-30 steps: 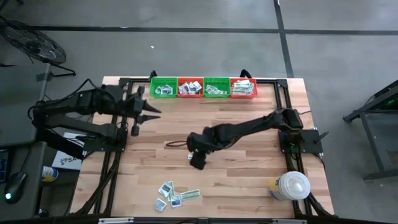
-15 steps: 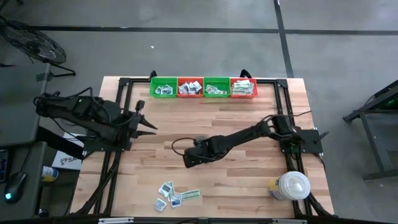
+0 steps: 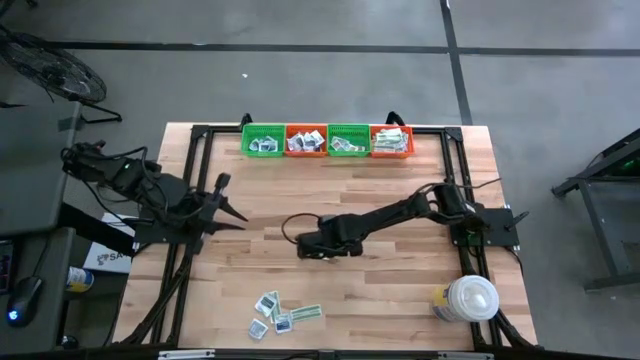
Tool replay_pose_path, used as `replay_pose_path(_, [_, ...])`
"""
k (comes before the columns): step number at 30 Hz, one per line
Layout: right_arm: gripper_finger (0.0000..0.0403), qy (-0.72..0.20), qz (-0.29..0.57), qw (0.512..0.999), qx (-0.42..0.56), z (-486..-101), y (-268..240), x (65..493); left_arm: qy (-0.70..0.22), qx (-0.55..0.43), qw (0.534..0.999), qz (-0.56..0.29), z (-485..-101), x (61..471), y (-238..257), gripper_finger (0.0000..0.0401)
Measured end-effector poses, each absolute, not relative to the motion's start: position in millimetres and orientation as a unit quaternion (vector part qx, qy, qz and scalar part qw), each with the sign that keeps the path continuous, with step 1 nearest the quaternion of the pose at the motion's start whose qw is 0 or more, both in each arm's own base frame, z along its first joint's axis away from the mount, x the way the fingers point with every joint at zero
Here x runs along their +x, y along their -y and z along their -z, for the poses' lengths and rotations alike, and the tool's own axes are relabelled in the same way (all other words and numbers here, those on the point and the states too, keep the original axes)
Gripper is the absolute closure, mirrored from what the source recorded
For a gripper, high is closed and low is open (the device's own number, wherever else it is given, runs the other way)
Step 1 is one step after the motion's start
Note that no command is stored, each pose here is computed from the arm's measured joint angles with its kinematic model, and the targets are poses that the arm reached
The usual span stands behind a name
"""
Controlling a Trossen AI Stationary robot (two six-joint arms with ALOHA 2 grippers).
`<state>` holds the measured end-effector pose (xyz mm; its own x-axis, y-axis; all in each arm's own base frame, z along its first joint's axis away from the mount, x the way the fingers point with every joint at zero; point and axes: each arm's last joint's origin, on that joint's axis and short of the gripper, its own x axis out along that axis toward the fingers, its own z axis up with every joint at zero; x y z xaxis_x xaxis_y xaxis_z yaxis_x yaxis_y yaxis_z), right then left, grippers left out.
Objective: Pick & Place First Aid Supplies
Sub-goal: Put the top green bandage pack in the right orange bin
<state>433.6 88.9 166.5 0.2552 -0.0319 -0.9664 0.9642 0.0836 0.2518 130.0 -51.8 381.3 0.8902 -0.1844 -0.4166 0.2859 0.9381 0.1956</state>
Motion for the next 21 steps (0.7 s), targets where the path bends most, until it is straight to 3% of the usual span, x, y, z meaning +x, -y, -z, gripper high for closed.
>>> replay_pose_path(8, [0.0161, -0.441, 0.445, 0.556, 0.546, -154.2, -87.6, 434.7, -0.197, 0.134, 0.964, 0.122, -381.4, 127.5, 57.3, 0.0321])
replay_pose_path(21, [0.0176, -0.459, 0.462, 0.514, 0.558, -116.8, -90.6, 441.7, -0.213, 0.134, 0.961, 0.115, -378.6, 126.4, 56.3, 0.0321])
